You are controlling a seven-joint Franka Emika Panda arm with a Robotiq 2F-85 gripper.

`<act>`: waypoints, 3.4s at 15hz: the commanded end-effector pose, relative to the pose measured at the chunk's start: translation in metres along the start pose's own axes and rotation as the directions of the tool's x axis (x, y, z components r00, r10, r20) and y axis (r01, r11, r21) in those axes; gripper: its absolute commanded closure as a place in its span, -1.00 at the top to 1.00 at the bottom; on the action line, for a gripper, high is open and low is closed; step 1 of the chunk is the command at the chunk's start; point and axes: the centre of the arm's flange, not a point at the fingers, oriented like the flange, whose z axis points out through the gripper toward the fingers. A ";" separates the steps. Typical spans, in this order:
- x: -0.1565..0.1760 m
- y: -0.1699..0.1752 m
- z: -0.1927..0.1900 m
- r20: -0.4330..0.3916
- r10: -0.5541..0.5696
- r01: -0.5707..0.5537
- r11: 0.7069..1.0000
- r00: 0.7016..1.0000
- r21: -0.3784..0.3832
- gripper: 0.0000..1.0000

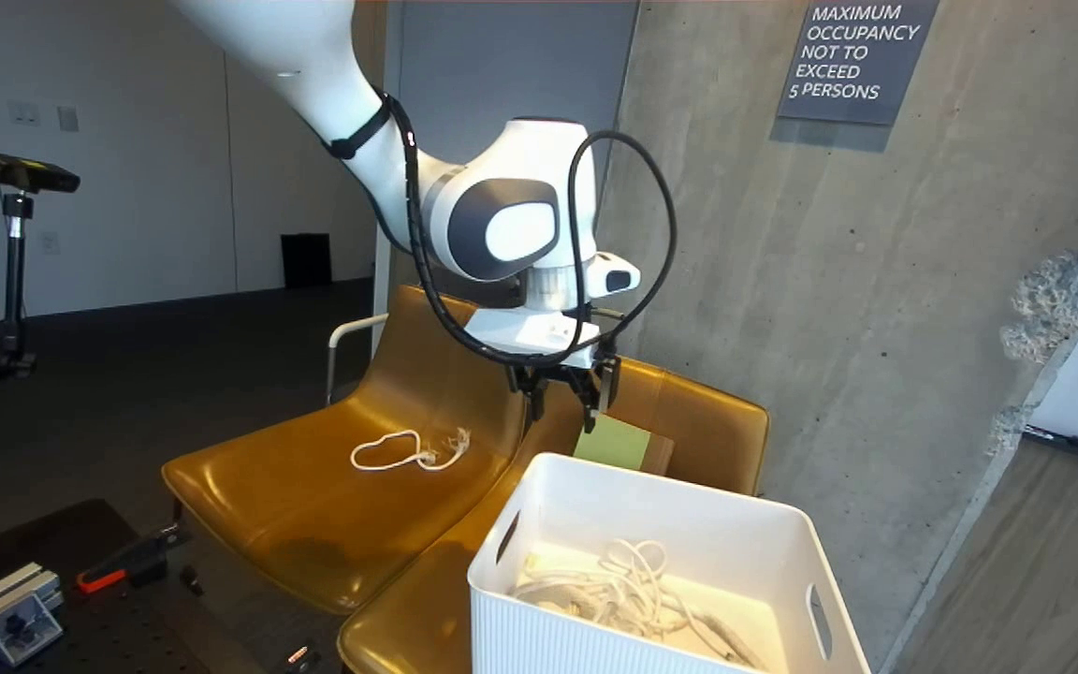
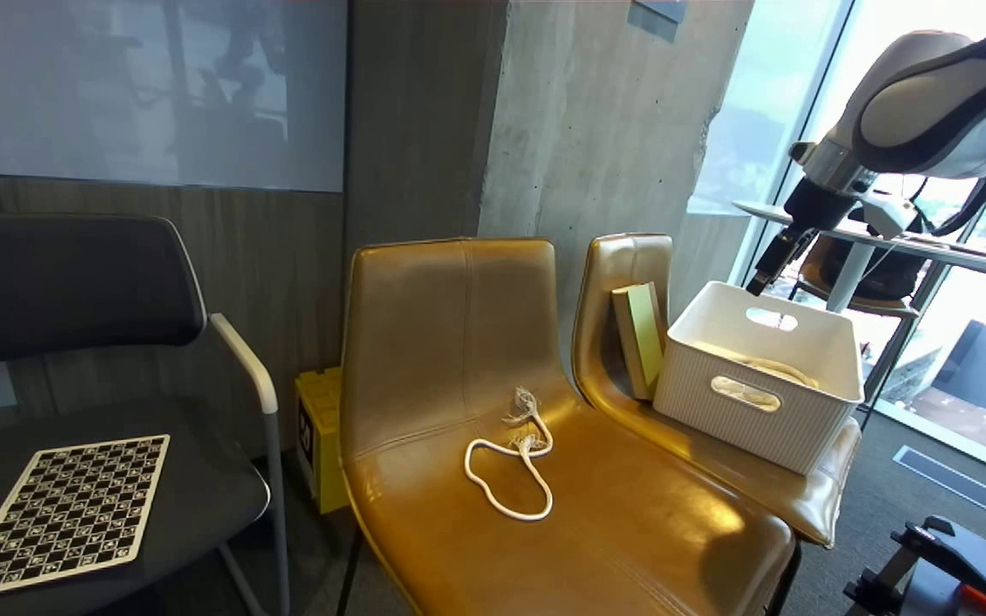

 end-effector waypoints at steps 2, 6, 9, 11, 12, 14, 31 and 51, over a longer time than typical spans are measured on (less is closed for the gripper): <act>0.008 -0.130 0.022 -0.049 -0.194 0.196 0.980 0.980 0.032 1.00; 0.039 -0.218 0.043 -0.060 -0.326 0.329 0.941 0.944 0.072 1.00; 0.072 -0.262 0.063 -0.059 -0.390 0.393 0.915 0.919 0.087 1.00; 0.096 -0.282 0.078 -0.060 -0.418 0.422 0.902 0.907 0.092 1.00; 0.111 -0.291 0.092 -0.057 -0.430 0.434 0.896 0.901 0.091 1.00; 0.133 -0.304 0.118 -0.037 -0.441 0.443 0.892 0.897 0.094 1.00; 0.157 -0.322 0.294 0.143 -0.421 0.399 0.903 0.896 0.158 1.00; 0.140 -0.295 0.220 0.222 -0.273 0.284 0.959 0.936 -0.017 -1.00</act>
